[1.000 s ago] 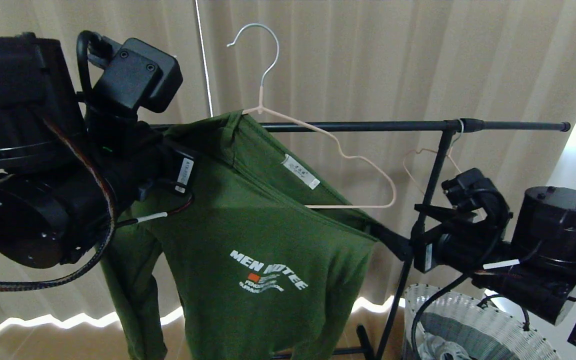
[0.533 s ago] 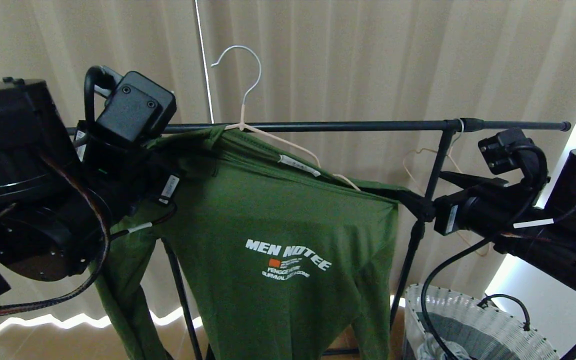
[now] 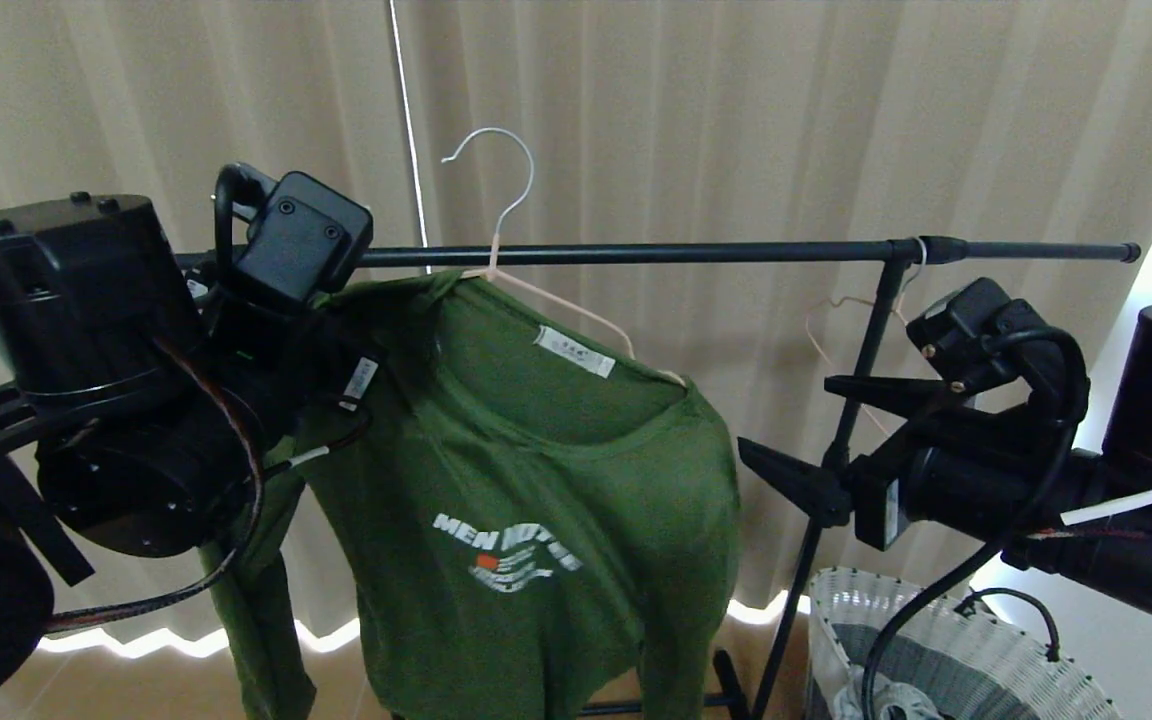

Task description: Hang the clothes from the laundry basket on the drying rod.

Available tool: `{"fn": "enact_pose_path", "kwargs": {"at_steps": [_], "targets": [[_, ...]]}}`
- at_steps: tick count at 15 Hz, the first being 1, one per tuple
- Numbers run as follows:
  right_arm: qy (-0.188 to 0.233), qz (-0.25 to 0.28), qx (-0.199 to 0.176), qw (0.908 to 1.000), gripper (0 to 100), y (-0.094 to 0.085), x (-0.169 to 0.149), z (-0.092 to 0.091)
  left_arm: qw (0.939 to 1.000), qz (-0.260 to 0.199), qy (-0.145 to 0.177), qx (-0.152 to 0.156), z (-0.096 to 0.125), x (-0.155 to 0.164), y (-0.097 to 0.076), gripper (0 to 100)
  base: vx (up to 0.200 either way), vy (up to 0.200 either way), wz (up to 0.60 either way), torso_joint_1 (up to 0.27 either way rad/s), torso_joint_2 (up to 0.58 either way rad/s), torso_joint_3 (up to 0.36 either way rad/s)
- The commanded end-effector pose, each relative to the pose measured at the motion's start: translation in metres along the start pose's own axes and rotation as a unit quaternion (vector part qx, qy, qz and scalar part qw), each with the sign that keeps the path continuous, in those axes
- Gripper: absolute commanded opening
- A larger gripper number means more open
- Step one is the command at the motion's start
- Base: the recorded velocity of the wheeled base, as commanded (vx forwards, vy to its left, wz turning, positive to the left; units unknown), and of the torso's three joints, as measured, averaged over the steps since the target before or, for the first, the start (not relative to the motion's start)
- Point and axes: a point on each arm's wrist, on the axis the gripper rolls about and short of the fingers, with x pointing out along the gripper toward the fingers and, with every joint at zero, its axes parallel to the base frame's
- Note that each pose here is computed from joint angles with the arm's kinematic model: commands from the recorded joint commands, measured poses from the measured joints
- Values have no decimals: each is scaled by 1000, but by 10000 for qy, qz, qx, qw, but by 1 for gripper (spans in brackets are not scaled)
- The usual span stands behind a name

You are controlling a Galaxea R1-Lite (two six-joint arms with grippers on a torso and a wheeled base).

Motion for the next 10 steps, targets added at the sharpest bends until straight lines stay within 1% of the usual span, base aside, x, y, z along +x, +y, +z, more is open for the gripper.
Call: {"fn": "enact_pose_path", "kwargs": {"at_steps": [1, 2, 3, 4, 6, 8, 10], "targets": [[-82, 104, -186, 9997, 100, 4, -3, 10, 10000, 8, 19, -9, -1, 3, -3, 0, 0, 0, 0, 0, 0, 0], [-83, 111, -203, 9997, 100, 4, -1, 14, 10000, 15, 9, -56, -1, 4, -4, 0, 0, 0, 0, 0, 0, 0], [-84, 118, -204, 9997, 100, 5, -1, 14, 10000, 15, 9, -63, -1, 4, -4, 0, 0, 0, 0, 0, 0, 0], [-169, 167, -250, 9994, 100, 8, 4, 24, 9998, -14, -3, -182, -1, 2, -5, 0, 0, 0, 0, 0, 0, 0], [-276, 133, -428, 9986, 100, 8, 15, 33, 9992, -140, -62, -376, 2, -2, -11, 0, 0, 0, 0, 0, 0, 0], [-401, 64, -717, 9966, 100, 9, 35, 47, 9984, -174, -80, -529, 3, -6, -13, 0, 0, 0, 0, 0, 0, 0], [-479, -142, -952, 9942, 100, 9, 54, 58, 9970, -270, -142, -717, 6, -10, -16, 0, 0, 0, 0, 0, 0, 0]]}}
